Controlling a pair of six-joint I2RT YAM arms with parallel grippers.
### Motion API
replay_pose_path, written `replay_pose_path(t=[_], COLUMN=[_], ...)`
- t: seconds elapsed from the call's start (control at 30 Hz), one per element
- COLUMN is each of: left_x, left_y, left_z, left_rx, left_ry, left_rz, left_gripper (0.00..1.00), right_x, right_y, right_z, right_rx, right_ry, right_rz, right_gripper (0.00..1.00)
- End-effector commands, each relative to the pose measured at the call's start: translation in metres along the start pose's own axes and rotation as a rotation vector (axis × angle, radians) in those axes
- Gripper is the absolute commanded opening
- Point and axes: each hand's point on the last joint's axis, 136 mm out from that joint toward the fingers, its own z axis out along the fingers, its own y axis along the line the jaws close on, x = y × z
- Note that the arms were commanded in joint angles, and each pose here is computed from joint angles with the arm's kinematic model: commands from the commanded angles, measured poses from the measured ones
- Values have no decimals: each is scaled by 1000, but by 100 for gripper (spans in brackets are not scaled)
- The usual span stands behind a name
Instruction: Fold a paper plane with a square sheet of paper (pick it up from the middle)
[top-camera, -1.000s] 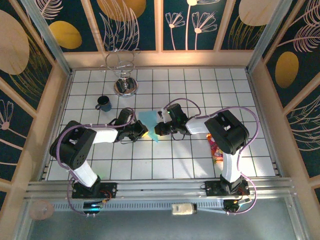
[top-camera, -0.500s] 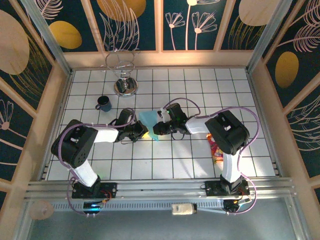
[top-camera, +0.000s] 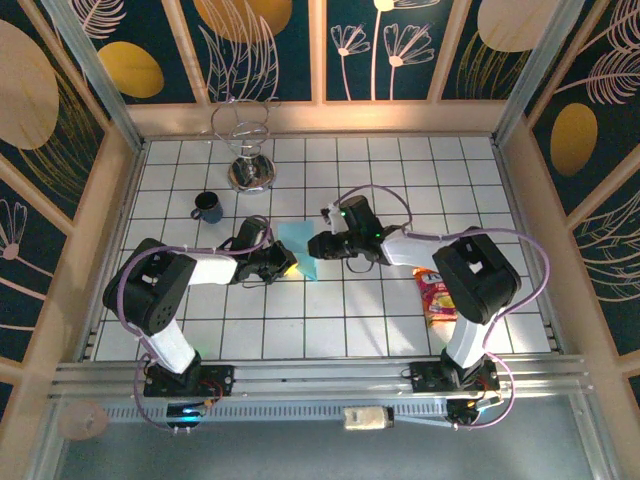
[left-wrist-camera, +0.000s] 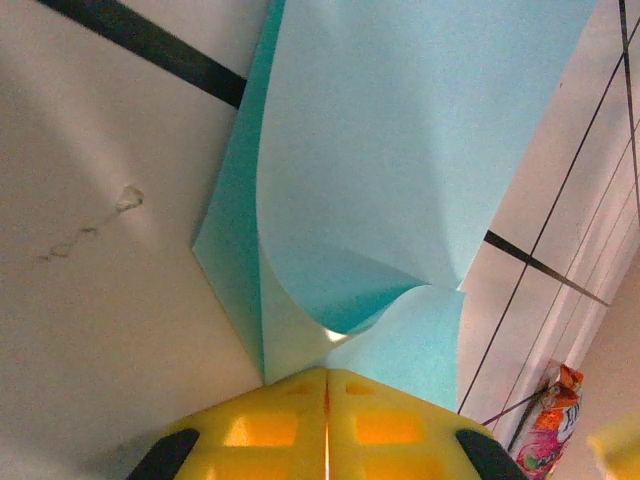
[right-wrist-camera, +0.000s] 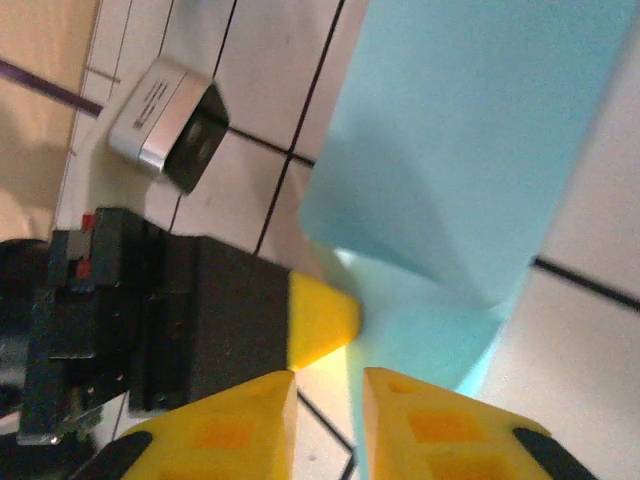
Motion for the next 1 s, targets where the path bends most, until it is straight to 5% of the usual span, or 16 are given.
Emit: replay_pose_path(t=[0.0, 0.97], left_x=[5, 5], left_y=[27, 7], left_z=[6, 4], left_rx=[-94, -34], left_ry=[7, 29], left_rz=[-44, -37], left_gripper=[8, 9], right_x=[15, 45], right_y=[13, -19], right_z=[11, 40], right_rx=[-40, 94], right_ry=[77, 212], right_rz=[14, 14], right_gripper=[18, 13])
